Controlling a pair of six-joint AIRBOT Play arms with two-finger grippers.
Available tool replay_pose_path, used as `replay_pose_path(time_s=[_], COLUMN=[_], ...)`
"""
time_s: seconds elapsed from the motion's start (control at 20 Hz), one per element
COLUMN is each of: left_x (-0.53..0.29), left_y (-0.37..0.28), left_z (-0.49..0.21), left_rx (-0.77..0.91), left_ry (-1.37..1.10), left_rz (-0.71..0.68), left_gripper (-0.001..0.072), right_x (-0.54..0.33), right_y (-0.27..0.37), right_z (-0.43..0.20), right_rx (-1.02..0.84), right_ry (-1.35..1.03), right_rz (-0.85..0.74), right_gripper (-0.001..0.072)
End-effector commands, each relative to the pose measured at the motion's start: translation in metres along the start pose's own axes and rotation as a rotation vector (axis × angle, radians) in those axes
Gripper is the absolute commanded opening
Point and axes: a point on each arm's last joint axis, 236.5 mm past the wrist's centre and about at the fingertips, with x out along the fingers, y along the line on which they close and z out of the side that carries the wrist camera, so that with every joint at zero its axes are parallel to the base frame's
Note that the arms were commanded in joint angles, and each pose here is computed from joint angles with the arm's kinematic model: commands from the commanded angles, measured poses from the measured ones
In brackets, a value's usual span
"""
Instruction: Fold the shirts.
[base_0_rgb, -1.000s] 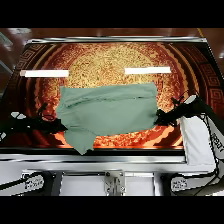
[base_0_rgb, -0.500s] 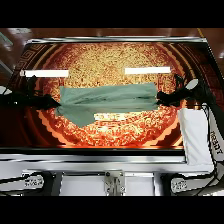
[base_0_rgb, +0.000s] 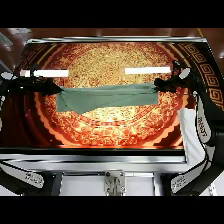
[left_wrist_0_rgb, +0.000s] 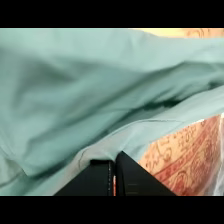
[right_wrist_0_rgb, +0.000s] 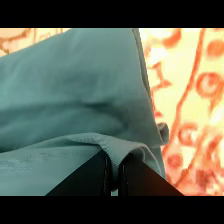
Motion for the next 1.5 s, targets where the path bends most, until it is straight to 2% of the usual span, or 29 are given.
replay_pose_path(time_s=[0.0, 0.2, 0.25, 0.3, 0.35, 0.4, 0.55, 0.6, 0.7, 0.9, 1.0, 1.05, 1.1, 1.15, 1.2, 1.25, 1.3, 1.35, 1.45], left_x=[0.021, 0.043, 0.044, 0.042, 0.04, 0.035, 0.016, 0.011, 0.005, 0.008, 0.013, 0.015, 0.017, 0.018, 0.019, 0.02, 0.021, 0.023, 0.031], left_y=[0.023, 0.053, 0.055, 0.055, 0.054, 0.051, 0.044, 0.04, 0.03, 0.01, 0.004, 0.0, -0.007, -0.016, -0.025, -0.034, -0.042, -0.052, -0.07], left_z=[0.017, 0.014, 0.016, 0.019, 0.021, 0.022, 0.027, 0.027, 0.026, 0.015, 0.011, 0.009, 0.008, 0.007, 0.007, 0.009, 0.01, 0.011, 0.007], left_rx=[-0.079, -0.194, -0.195, -0.194, -0.191, -0.192, -0.188, -0.185, -0.165, -0.135, -0.127, -0.122, -0.122, -0.125, -0.131, -0.136, -0.141, -0.143, -0.115], left_ry=[-0.025, -0.021, -0.03, -0.039, -0.042, -0.037, -0.02, -0.012, 0.009, 0.06, 0.078, 0.086, 0.095, 0.1, 0.099, 0.095, 0.091, 0.089, 0.1], left_rz=[0.005, 0.027, 0.031, 0.033, 0.031, 0.024, -0.002, -0.011, -0.026, -0.048, -0.054, -0.061, -0.081, -0.112, -0.141, -0.174, -0.202, -0.23, -0.269], left_gripper=[0.0035, 0.0035, 0.0071, 0.0336, 0.0629, 0.0715, 0.0713, 0.0713, 0.0713, 0.0694, 0.069, 0.0652, 0.0652, 0.0652, 0.0652, 0.0652, 0.0651, 0.0639, 0.0341], right_x=[0.019, 0.04, 0.042, 0.042, 0.041, 0.037, 0.021, 0.018, 0.02, 0.042, 0.054, 0.058, 0.062, 0.063, 0.062, 0.059, 0.054, 0.044, 0.015], right_y=[0.001, 0.005, 0.007, 0.007, 0.008, 0.006, -0.023, -0.03, -0.033, -0.004, 0.006, 0.011, 0.017, 0.022, 0.022, 0.024, 0.026, 0.031, 0.048], right_z=[0.016, 0.019, 0.018, 0.018, 0.019, 0.018, 0.012, 0.008, -0.002, -0.015, -0.019, -0.023, -0.025, -0.024, -0.022, -0.02, -0.017, -0.014, -0.011], right_rx=[0.014, 0.014, 0.011, 0.007, 0.004, -0.01, 0.05, 0.115, 0.213, 0.239, 0.249, 0.249, 0.256, 0.258, 0.259, 0.255, 0.235, 0.196, 0.103], right_ry=[-0.036, -0.066, -0.067, -0.067, -0.071, -0.057, -0.006, 0.018, 0.07, 0.12, 0.129, 0.14, 0.145, 0.144, 0.134, 0.128, 0.117, 0.111, 0.107], right_rz=[0.01, 0.013, 0.014, 0.013, 0.014, 0.01, -0.007, 0.023, 0.106, 0.247, 0.268, 0.274, 0.287, 0.301, 0.302, 0.304, 0.311, 0.325, 0.36], right_gripper=[0.0072, 0.0085, 0.0099, 0.0179, 0.0495, 0.0638, 0.0642, 0.0683, 0.0683, 0.0683, 0.0683, 0.0682, 0.0678, 0.0572, 0.0328, 0.0142, 0.0073, 0.0073, 0.0073])
